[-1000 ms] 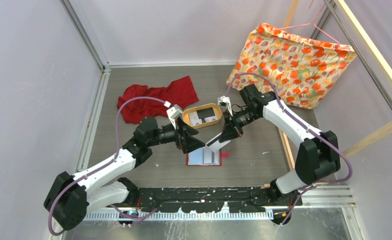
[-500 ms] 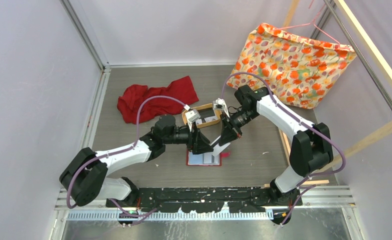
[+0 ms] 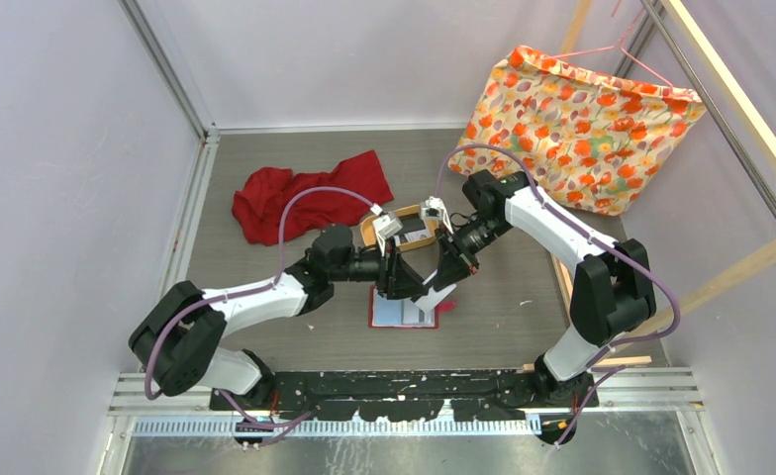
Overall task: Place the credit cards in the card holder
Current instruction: Pick up the credit card from the storage box.
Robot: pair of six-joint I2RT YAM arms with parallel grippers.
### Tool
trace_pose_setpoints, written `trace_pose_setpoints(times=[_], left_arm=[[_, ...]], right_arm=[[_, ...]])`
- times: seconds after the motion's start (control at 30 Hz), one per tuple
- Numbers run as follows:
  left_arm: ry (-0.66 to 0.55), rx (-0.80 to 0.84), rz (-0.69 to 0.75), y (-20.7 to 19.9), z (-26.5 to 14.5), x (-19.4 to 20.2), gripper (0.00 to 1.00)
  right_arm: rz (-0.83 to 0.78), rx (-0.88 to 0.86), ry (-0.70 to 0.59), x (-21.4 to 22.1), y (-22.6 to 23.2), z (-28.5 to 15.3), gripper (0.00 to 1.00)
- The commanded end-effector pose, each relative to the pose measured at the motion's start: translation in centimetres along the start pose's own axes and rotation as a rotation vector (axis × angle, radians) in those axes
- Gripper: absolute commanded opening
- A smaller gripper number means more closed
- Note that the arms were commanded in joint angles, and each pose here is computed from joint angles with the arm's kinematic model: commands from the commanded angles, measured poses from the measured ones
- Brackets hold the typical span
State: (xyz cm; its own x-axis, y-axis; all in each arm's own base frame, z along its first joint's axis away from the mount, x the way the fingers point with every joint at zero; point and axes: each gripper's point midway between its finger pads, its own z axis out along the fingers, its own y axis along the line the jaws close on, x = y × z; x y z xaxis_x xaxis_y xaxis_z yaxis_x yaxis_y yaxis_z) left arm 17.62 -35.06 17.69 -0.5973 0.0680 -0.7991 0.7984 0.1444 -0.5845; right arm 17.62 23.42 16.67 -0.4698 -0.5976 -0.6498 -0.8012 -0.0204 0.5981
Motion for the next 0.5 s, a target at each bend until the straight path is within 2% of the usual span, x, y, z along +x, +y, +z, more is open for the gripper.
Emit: trace_pose_setpoints(times=[0.0, 0.2, 0.47], left_arm=[[-0.037, 0.073, 0.044, -1.51, 0.66, -2.07, 0.37], [-0.022, 0.099, 0.035, -1.86, 0.74, -1.86, 0.25], [0.008, 0.129, 0.015, -2.18, 0.74, -1.2, 0.18]], right_arm=[[-0.054, 0.001, -0.01, -1.09, 0.39, -0.33, 0.01], [-0.045, -0.008, 0.002, -0.97, 0.36, -0.26, 0.01], [-0.045, -0.008, 0.006, -0.95, 0.32, -0.26, 0.01]])
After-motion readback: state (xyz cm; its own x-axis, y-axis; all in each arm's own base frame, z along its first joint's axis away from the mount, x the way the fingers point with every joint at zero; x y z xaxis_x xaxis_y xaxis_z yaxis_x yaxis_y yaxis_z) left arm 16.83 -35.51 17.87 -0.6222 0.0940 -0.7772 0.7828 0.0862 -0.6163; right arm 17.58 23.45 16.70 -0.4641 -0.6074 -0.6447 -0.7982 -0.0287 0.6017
